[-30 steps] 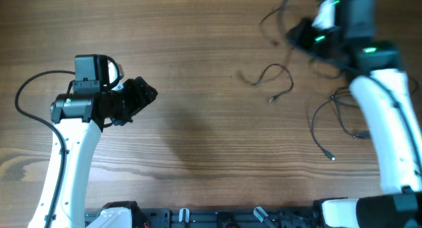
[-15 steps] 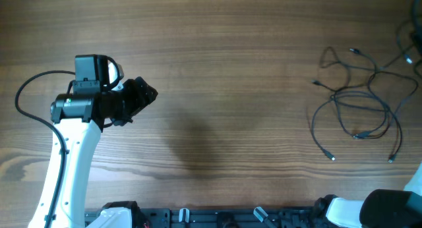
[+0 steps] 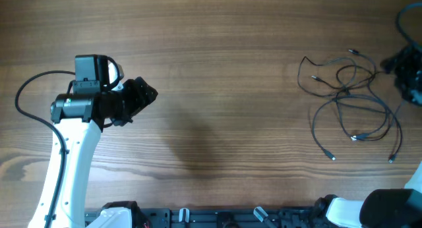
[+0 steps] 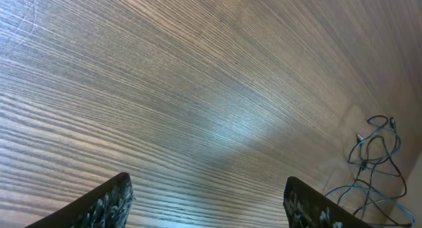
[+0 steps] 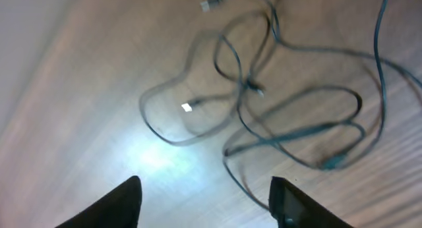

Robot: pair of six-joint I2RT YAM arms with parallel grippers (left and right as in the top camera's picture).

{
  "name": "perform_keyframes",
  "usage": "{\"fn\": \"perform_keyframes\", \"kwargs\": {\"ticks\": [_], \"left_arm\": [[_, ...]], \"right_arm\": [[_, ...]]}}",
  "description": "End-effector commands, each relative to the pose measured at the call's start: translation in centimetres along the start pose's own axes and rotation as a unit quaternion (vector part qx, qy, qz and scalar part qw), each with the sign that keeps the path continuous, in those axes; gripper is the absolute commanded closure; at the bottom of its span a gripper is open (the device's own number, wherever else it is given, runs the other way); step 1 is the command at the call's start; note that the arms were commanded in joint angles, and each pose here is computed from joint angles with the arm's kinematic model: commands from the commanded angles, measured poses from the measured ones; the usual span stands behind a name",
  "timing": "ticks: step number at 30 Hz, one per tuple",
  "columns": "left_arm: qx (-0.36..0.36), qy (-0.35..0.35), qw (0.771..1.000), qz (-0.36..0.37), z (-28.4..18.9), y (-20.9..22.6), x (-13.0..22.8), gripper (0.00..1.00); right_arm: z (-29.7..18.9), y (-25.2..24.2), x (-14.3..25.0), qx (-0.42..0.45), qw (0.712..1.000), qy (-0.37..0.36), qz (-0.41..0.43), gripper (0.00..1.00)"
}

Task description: Untangle cables

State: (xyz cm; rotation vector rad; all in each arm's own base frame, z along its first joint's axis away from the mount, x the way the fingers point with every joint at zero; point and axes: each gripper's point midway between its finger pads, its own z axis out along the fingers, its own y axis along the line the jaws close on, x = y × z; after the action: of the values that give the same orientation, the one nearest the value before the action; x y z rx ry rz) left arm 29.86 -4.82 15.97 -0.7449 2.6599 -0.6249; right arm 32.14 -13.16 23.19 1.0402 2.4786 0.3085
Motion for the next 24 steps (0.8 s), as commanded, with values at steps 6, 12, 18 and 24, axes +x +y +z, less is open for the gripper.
{"fn": "perform_keyframes", "kwargs": {"ticks": [6,12,18,24], "left_arm": [[-0.004,0.0,1.0,0.007,0.1,0.2,-0.1,0.25],[-0.004,0.0,1.0,0.007,0.1,0.2,-0.1,0.25],[-0.004,0.0,1.0,0.007,0.1,0.2,-0.1,0.25],[-0.004,0.0,1.0,0.007,0.1,0.2,-0.1,0.25]], "right_arm": [[8.3,-3.8,3.9,0.024,0.998,0.061,-0.005,0.77],[12.8,-7.8,3.4,0.098,0.992,0.044,0.07,0.8],[14.0,-13.2,3.3,0.214,0.964,0.028,0.154,0.73],[13.9,-14.0,3.1,0.22,0.961,0.027,0.163,0.61]]}}
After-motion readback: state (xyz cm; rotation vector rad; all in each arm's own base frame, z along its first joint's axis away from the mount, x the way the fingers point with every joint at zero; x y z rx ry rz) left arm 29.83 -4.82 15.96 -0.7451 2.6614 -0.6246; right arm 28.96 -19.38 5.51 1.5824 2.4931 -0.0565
